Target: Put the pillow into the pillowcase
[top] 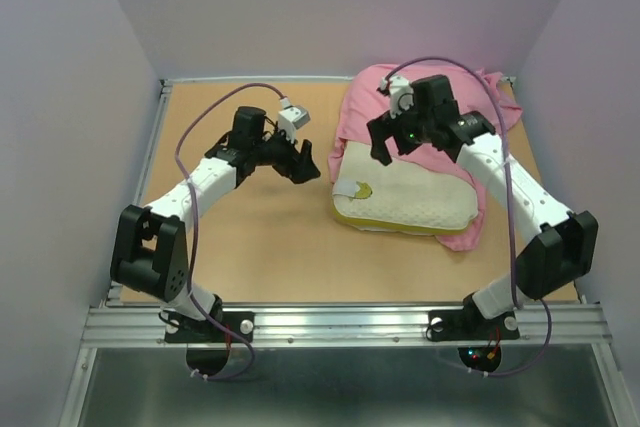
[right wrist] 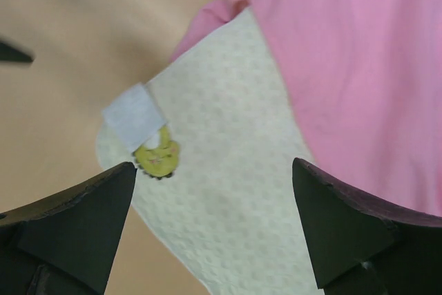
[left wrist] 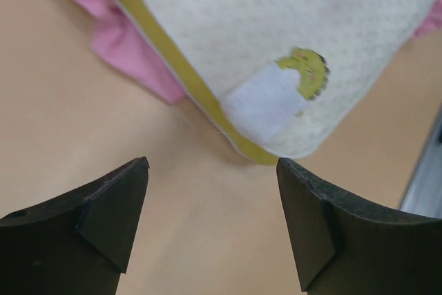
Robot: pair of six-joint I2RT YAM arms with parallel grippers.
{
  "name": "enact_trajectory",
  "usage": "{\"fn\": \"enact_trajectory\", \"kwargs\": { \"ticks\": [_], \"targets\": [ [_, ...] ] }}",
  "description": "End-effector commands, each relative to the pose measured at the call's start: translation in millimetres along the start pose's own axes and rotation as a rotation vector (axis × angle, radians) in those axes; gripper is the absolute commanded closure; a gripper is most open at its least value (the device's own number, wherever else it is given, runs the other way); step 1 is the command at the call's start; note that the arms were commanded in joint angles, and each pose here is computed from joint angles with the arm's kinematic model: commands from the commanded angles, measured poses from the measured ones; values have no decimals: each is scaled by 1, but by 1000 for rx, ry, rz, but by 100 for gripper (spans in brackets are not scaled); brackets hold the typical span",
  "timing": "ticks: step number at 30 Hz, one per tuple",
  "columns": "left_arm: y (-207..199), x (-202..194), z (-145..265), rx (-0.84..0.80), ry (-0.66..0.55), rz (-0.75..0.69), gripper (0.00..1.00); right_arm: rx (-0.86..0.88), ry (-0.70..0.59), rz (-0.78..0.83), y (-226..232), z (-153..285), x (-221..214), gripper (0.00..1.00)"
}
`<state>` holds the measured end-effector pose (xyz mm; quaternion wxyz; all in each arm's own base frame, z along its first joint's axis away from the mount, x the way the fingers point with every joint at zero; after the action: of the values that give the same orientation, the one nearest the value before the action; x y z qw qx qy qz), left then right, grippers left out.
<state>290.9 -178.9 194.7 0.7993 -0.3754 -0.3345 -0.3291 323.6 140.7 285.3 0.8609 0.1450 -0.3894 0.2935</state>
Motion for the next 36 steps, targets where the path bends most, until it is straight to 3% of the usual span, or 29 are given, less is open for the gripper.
{"fn": "enact_trajectory", "kwargs": {
  "ticks": [1,4,7,9,13,14,15,16,18,24,32,35,36],
  "targets": [
    [30,45,14,225,-177,-73,14,77,214,38,45,-35,-48,0],
    [46,57,13,255,-193,-43,14,9,285,44,54,-65,-60,0],
    [57,69,11,246,-221,2,14,-196,327,-4,52,-91,-65,0],
    [63,69,9,253,-229,24,14,-207,345,-68,58,-101,-70,0],
    [73,64,2,289,-238,39,14,-209,518,-145,63,-126,-126,5],
    [77,60,-2,295,-229,46,14,-196,530,-145,63,-126,-133,12],
    [80,58,-5,314,-227,50,14,-176,528,-146,64,-126,-137,34],
    [85,56,-8,323,-231,60,14,-153,542,-154,65,-124,-144,48],
    [91,47,-20,300,-207,101,17,-76,502,-187,65,-117,-134,99],
    [96,28,-59,235,-154,256,18,118,169,-197,58,-63,-53,99],
    [91,15,-119,113,-96,381,11,162,33,-263,32,-26,-28,100],
    [82,10,-139,82,-74,395,10,150,-41,-274,25,-9,-11,99],
    [78,7,-145,69,-58,397,16,150,-65,-274,24,-3,-4,99]
  ]
}}
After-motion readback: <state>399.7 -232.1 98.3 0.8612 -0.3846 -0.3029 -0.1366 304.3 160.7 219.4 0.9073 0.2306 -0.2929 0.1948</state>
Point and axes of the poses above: each gripper's point midway between its finger pads, its own z axis back along the fingers, its own y axis along the line the jaws close on, x = y × z, the point moved 9 cm from there along z, back along the fingers, and after that the axes turned 2 degrees about z, right-handed, at the moved point
